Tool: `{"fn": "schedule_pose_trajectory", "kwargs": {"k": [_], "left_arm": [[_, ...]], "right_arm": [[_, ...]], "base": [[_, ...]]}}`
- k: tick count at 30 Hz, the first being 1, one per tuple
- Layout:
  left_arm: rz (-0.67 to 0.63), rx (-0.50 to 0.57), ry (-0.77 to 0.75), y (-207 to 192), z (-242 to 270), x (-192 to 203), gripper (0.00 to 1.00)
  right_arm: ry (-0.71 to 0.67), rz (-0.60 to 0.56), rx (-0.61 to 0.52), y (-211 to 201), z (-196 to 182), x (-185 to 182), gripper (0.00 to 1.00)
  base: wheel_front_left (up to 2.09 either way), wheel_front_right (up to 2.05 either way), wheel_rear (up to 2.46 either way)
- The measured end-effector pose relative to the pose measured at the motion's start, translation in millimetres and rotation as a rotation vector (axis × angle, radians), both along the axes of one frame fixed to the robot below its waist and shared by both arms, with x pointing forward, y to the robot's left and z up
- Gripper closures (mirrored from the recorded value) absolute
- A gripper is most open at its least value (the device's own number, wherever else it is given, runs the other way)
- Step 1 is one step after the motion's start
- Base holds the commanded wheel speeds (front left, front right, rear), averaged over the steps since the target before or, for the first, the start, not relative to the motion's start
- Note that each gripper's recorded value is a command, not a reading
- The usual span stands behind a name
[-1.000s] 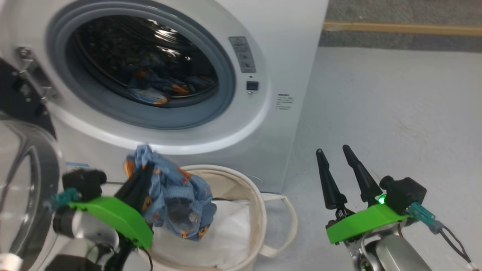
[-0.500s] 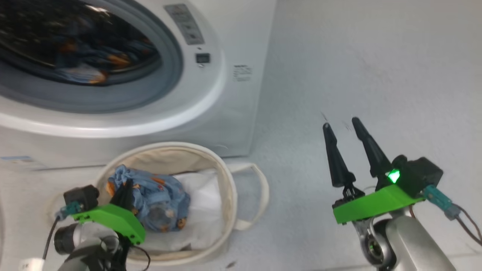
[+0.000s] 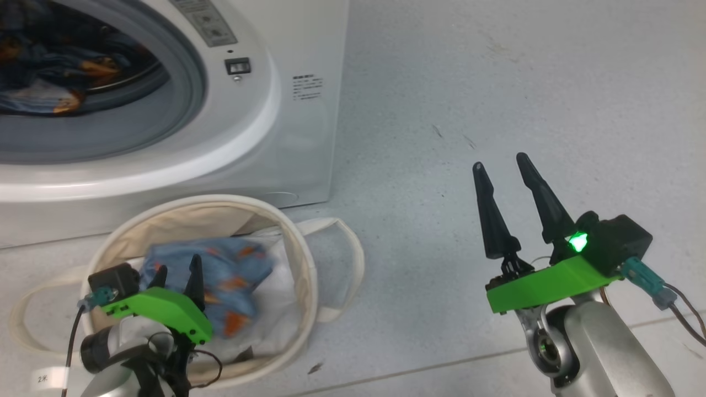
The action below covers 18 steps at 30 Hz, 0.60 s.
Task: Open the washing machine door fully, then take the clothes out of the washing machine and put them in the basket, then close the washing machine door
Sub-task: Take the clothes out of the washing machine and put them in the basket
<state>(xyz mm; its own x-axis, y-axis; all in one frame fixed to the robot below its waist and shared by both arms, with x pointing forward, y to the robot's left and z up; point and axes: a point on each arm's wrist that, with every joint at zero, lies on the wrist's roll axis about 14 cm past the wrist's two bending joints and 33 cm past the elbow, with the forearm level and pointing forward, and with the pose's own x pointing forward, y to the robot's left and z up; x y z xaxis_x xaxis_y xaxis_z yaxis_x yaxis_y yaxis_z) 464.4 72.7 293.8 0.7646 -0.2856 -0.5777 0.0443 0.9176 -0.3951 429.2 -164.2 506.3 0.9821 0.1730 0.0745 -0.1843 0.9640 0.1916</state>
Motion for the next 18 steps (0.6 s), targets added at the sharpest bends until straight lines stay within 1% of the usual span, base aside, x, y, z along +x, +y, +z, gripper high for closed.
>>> {"fn": "schedule_pose_trajectory", "kwargs": {"k": [6,11,13,14,15,16,18], "left_arm": [[-0.002,0.016,-0.067,10,20,5,0.00],[0.026,-0.015,-0.212,19,62,18,0.00],[0.034,-0.009,-0.262,27,76,16,0.00],[0.034,-0.009,-0.262,27,76,16,0.00],[0.044,0.000,-0.306,35,88,10,0.00],[0.044,0.000,-0.306,35,88,10,0.00],[0.044,0.014,-0.352,42,100,2,0.00]], "right_arm": [[-0.026,0.041,0.012,14,9,3,0.00],[-0.039,0.094,0.029,33,14,3,0.00],[-0.042,0.123,0.041,44,15,3,0.00],[-0.042,0.123,0.041,44,15,3,0.00],[-0.045,0.150,0.054,53,18,2,0.00],[-0.045,0.150,0.054,53,18,2,0.00],[-0.049,0.173,0.068,61,20,0,0.00]], "base": [[0.00,0.00,0.00],[0.00,0.00,0.00],[0.00,0.00,0.00],[0.00,0.00,0.00],[0.00,0.00,0.00],[0.00,0.00,0.00],[0.00,0.00,0.00]]}}
